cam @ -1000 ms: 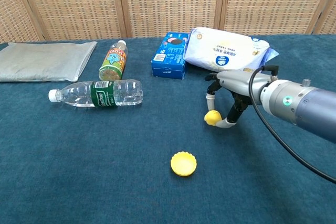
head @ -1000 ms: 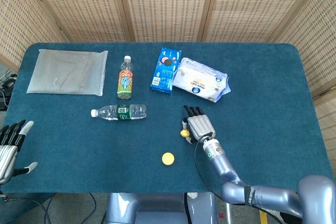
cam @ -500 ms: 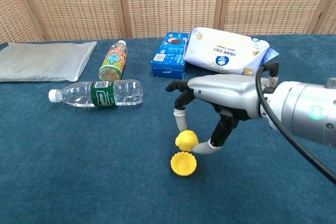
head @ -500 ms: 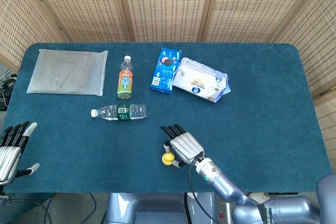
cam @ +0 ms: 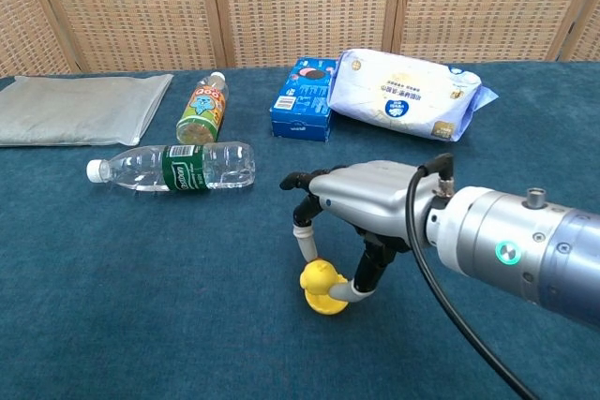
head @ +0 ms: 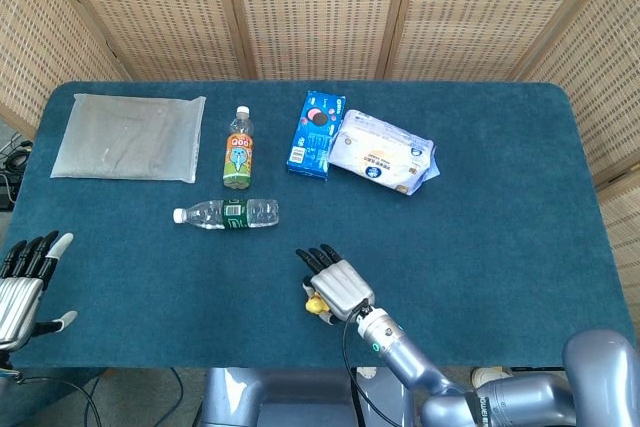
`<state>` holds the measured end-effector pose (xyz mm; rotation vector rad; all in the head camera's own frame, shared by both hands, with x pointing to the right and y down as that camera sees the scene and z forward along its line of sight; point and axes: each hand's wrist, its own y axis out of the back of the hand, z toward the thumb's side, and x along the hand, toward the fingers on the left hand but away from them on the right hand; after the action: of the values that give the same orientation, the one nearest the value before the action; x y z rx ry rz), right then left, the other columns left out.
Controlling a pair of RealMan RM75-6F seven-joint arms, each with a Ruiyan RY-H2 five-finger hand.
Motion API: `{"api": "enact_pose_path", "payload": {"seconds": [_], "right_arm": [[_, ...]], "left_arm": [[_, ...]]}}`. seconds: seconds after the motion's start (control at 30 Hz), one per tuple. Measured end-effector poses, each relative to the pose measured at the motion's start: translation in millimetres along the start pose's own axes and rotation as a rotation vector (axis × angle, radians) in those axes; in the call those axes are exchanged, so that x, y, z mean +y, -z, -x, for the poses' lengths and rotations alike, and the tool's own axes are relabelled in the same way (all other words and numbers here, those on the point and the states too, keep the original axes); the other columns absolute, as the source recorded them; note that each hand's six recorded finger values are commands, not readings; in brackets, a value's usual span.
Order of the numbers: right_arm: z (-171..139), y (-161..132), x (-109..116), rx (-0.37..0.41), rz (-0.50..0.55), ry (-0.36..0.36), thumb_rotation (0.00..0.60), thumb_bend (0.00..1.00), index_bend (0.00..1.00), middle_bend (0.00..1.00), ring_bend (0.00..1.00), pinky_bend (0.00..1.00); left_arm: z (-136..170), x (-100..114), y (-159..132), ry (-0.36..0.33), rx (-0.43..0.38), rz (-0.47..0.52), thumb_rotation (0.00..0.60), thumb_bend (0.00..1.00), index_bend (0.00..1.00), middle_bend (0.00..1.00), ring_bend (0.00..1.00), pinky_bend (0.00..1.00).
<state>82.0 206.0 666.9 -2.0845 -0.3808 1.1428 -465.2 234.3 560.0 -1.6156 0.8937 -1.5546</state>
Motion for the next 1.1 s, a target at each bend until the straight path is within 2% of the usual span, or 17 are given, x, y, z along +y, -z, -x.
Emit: {"api": "enact_pose_path", "payload": {"seconds": [0.37, 0.43, 0.47, 0.53, 0.57, 0.63, 0.73, 0.87, 1.1], "right_arm": [[1, 5, -8, -0.026, 0.006, -0.021, 0.600, 0.31, 0.57, 0.00, 0.00, 0.00], [1, 5, -8, -0.026, 0.005, -0.022, 0.600, 0.25, 0.53, 0.00, 0.00, 0.00], [1, 5, -9, -0.027, 0.003, -0.022, 0.600, 0.17, 0.48, 0.00, 0.00, 0.00], [1, 5, -9, -0.032, 0.001, -0.024, 0.600, 0.02, 0.33, 0.00, 0.00, 0.00], [1, 6, -9, -0.034, -0.005, -0.023, 0.600, 0.00, 0.28, 0.00, 0.00, 0.00], [0, 6, -7, -0.033, -0.028, -0.010, 0.600, 0.00, 0.20, 0.00, 0.00, 0.00], [-1, 5, -5, -0.031, -0.045, 0.011, 0.600, 0.00, 0.19, 0.00, 0.00, 0.00], [-6, 2, -2, -0.024, -0.021, 0.005, 0.600, 0.00, 0.19, 0.00, 0.00, 0.00], [-20, 5, 24, -0.013, -0.009, 0.063, 0.600, 0.00, 0.19, 0.00, 0.00, 0.00]], "left_arm": [[-1, 0, 1, 0.001, 0.006, 0.007, 0.600, 0.09, 0.00, 0.00, 0.00, 0.00], [-1, 0, 1, 0.002, 0.006, 0.008, 0.600, 0.09, 0.00, 0.00, 0.00, 0.00], [0, 1, 1, 0.001, 0.005, 0.008, 0.600, 0.09, 0.00, 0.00, 0.00, 0.00], [0, 1, 1, -0.001, 0.005, 0.009, 0.600, 0.09, 0.00, 0.00, 0.00, 0.00], [0, 1, 1, -0.001, 0.005, 0.010, 0.600, 0.09, 0.00, 0.00, 0.00, 0.00], [0, 1, 2, -0.001, 0.006, 0.010, 0.600, 0.09, 0.00, 0.00, 0.00, 0.00], [-1, 1, 2, 0.000, 0.005, 0.010, 0.600, 0.09, 0.00, 0.00, 0.00, 0.00], [0, 1, 1, 0.000, 0.003, 0.009, 0.600, 0.09, 0.00, 0.00, 0.00, 0.00], [1, 1, 1, -0.001, 0.002, 0.012, 0.600, 0.09, 0.00, 0.00, 0.00, 0.00]]}}
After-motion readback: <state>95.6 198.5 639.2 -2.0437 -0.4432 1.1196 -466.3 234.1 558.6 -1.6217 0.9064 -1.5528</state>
